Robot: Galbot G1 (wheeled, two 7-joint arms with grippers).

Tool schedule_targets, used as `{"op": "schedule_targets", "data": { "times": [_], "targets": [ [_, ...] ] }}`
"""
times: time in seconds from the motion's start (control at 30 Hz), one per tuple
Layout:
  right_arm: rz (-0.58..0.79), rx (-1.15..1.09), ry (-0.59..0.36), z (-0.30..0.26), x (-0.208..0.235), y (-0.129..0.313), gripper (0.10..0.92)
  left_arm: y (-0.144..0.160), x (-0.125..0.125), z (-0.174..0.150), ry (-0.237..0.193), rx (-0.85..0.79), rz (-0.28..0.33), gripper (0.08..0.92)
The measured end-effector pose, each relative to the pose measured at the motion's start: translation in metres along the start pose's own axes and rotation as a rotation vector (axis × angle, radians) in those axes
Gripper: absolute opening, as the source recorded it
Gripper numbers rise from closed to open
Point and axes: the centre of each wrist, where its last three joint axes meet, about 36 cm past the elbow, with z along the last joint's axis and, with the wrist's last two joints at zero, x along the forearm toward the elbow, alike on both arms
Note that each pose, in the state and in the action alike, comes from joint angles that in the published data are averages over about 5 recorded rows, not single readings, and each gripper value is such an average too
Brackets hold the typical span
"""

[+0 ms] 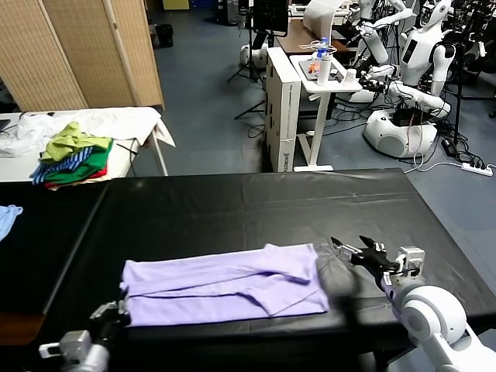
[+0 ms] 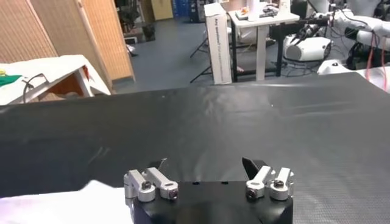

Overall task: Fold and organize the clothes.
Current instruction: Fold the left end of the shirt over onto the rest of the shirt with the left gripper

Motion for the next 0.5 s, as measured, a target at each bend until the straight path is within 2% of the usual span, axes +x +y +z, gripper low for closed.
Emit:
{"op": "schedule_targets", "data": {
  "times": [0.13,0.23,0.37,0.5],
  "targets": [
    [-0.002,-0.002,0.003,0.003,0.000,0.002,0.907,0.034,-0.002,-0.008,-0.037,-0.111,-0.060,0.183],
    [0.000,-0.003,-0.002,0.004,0.002,0.002,0.907,0.045,-0.002,-0.018,-0.063,-0.133,-0.089,0.183],
    [0.006,-0.002,-0.018,0.005,0.006,-0.001,0.907,0.036,-0.001,-0.027,-0.084,-0.092,-0.085,0.183],
    [0.024,0.004,-0.024,0.009,0.011,-0.007,0.907,0.006,0.003,-0.031,-0.075,0.021,-0.039,0.183]
  ]
}}
